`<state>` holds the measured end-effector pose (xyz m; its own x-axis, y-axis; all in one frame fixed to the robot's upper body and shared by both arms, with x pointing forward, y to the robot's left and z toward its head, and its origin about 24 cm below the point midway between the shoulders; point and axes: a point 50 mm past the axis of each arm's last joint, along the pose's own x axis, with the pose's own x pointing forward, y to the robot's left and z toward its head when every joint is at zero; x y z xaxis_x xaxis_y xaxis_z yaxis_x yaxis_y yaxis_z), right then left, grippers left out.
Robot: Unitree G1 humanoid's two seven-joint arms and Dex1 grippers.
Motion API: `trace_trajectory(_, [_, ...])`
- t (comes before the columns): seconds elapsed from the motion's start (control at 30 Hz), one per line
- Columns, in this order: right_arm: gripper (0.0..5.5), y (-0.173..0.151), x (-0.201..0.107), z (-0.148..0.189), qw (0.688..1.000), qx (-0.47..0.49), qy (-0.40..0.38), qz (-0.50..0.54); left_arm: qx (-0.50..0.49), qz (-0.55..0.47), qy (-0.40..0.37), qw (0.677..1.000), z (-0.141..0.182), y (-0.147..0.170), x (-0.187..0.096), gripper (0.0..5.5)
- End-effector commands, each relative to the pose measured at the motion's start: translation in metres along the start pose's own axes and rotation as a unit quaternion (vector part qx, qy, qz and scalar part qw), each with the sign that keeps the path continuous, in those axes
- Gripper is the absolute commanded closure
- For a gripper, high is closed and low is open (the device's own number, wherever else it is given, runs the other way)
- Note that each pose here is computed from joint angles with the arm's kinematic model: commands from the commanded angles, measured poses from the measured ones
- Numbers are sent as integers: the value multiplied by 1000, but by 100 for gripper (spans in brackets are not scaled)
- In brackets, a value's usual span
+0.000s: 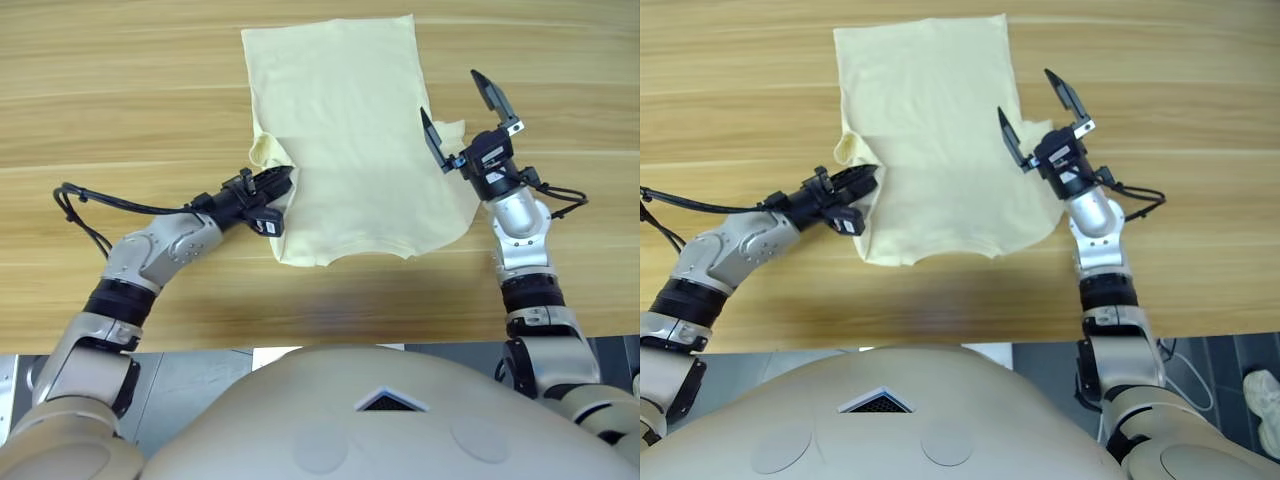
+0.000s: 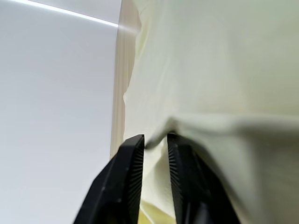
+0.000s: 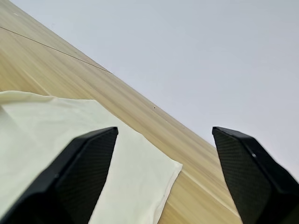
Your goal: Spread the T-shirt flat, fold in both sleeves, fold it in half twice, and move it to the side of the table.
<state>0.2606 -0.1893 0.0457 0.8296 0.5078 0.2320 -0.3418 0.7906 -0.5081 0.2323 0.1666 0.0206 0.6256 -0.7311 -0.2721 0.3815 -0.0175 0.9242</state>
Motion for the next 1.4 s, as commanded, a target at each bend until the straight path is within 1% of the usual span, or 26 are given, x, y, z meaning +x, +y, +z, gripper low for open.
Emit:
trace_trajectory(0.03, [174,2,2,0,1000,3,-3,0,-10,26,-9,1000,0,10,6,397])
trace_trajectory(0.07, [174,2,2,0,1000,4,-3,0,-12,28,-10,999,0,10,6,390])
trace_trajectory(0.1, [174,3,2,0,1000,5,-3,0,-15,31,-13,999,1,10,6,365])
trace_trajectory(0.2, [174,3,3,0,1000,6,-4,0,-25,42,-23,999,4,12,9,319])
trace_trajectory(0.23, [174,3,3,0,1000,6,-4,-1,-31,41,-28,998,6,11,11,311])
trace_trajectory(0.3, [174,1,4,1,1000,6,-6,-2,-46,47,-45,997,13,7,12,275])
trace_trajectory(0.37, [174,0,4,0,1000,5,-5,-3,-53,101,-48,992,15,19,7,251])
trace_trajectory(0.4, [174,0,3,0,1000,5,-5,-4,-62,150,-41,986,12,32,1,237])
trace_trajectory(0.5, [174,-2,2,0,1000,4,-5,-8,-98,303,4,948,-4,65,-26,237])
trace_trajectory(0.57, [174,-5,1,0,1000,1,-3,-12,-111,351,45,929,-16,71,-43,237])
trace_trajectory(0.6, [174,-6,1,0,1000,0,-3,-14,-106,348,68,929,-22,69,-50,237])
trace_trajectory(0.67, [174,-8,0,0,1000,-2,-2,-16,-114,296,101,943,-30,50,-62,237])
trace_trajectory(0.77, [174,-8,0,0,1000,-2,-1,-16,-135,203,102,964,-25,17,-66,237])
trace_trajectory(0.8, [174,-9,-1,-1,1000,-3,0,-17,-141,190,103,966,-24,12,-65,237])
trace_trajectory(0.87, [174,-10,-2,-1,1000,-4,2,-19,-139,194,126,963,-33,13,-60,237])
trace_trajectory(0.97, [174,-10,-1,-2,1000,-5,2,-20,-131,199,150,960,-43,16,-43,237])
trace_trajectory(1.1, [174,-12,-3,-3,1000,-6,4,-23,-93,179,162,966,-50,20,-20,237])
trace_trajectory(1.27, [174,-11,-4,-5,1000,-4,7,-25,-54,149,164,974,-54,21,2,237])
trace_trajectory(1.4, [174,-12,-4,-5,1000,-4,7,-26,-54,140,177,973,-56,14,1,237])
